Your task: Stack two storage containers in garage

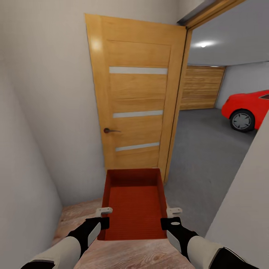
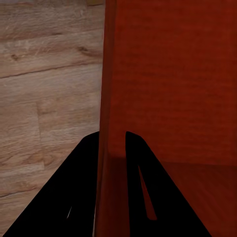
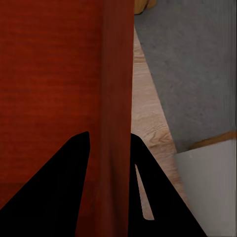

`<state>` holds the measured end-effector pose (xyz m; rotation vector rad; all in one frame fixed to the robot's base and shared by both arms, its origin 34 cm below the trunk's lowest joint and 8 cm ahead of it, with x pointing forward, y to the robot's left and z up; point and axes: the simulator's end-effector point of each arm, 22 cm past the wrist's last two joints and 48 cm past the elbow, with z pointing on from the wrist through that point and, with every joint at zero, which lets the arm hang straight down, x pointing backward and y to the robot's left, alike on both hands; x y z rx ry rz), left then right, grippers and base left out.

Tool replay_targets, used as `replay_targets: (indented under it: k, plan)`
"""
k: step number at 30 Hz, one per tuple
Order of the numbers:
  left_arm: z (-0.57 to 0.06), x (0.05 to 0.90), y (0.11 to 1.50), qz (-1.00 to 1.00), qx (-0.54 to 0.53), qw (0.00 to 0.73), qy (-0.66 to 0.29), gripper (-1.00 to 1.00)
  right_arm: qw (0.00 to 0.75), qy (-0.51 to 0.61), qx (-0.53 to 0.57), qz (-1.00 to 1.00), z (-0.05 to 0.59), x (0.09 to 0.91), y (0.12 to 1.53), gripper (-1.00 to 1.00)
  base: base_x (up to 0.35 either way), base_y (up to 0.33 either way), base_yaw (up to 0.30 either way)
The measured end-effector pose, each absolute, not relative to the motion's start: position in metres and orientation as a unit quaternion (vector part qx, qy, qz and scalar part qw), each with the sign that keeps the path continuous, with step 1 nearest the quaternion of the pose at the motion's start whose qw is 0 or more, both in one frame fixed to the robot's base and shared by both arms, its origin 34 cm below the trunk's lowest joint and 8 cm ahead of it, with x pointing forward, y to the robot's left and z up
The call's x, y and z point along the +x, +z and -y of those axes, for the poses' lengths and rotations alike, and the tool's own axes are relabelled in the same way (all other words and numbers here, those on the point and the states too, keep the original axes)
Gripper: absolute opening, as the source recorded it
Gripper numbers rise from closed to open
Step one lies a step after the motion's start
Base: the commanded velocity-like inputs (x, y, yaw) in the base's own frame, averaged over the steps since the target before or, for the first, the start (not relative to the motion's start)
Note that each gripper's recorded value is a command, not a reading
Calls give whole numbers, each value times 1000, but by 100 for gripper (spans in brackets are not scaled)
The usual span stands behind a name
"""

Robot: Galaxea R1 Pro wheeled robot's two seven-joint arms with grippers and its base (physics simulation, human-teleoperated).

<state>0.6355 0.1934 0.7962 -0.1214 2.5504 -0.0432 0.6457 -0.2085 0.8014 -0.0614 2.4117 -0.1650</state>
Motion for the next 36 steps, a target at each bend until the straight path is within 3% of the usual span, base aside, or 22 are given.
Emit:
replay_targets:
  k: [27, 36]
  plan:
    - [-193, 635, 796, -956, -45, 290, -16, -100, 354, -64, -23, -933, 209, 645, 802, -100, 202, 174, -249]
    - [-193, 636, 797, -956, -44, 290, -16, -100, 354, -64, -24, -933, 209, 646, 802, -100, 17, 14, -31]
